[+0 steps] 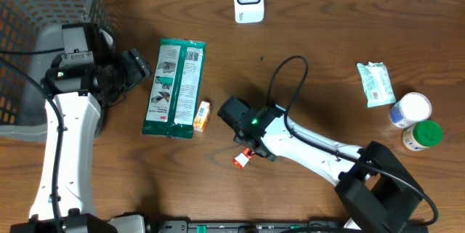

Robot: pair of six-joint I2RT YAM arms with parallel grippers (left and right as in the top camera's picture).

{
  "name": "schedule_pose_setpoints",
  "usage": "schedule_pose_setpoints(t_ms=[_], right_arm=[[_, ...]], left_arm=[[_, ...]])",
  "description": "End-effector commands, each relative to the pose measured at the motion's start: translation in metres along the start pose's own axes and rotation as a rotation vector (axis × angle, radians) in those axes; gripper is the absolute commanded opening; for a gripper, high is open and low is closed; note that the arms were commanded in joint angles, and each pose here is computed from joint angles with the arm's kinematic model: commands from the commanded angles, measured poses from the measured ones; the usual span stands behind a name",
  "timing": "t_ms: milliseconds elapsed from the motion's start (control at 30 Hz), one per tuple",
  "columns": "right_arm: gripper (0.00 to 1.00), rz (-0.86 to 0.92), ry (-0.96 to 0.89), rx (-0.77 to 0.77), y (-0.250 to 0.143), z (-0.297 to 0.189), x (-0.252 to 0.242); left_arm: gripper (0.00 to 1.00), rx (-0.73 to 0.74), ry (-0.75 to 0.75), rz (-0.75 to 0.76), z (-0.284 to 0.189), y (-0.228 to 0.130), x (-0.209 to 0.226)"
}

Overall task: Scan the item barcode
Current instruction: 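Lift the red stick and turn it upright with the right gripper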

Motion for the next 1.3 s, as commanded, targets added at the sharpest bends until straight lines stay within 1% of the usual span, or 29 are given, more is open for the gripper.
schedule_pose_setpoints(t_ms=[0, 667, 800, 1067, 1133, 1267], right_arm=[[0.74, 0.041, 0.005, -0.011, -0.003, 0.012, -0.005], [0.77, 0.031, 0.050, -0.020, -0.002, 0.012, 0.002], [0.73, 0.038, 0.089, -0.014, -0.002, 0.012, 0.009], [0.69, 0.041, 0.125, -0.015, -0.002, 0.011, 0.015], [0.67, 0.031, 0.116, -0.012, -0.006, 0.013, 0.014], [0.67, 0.001, 0.122, -0.009, -0.017, 0.018, 0.018]], left_arm=[[0.81, -0.012, -0.012, 0.010, -0.004, 0.005, -0.003], [0.81, -0.012, -0.012, 0.010, -0.004, 0.005, -0.003], [0.81, -0.012, -0.012, 0.010, -0.004, 0.005, -0.003], [0.81, -0.012, -0.012, 0.010, -0.004, 0.005, -0.003], [0.81, -0.012, -0.012, 0.010, -0.004, 0.005, -0.003], [0.81, -0.012, -0.012, 0.010, -0.004, 0.005, -0.003]])
Point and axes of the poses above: each gripper's point midway between its finger pads, its own z axis out along the fingers, its own x axis along the line the jaws close on, y = z × x, the point moved 8 cm from there along -z, back along the fingers, and after that the axes turned 4 degrees about z, right-handed, at the moved point
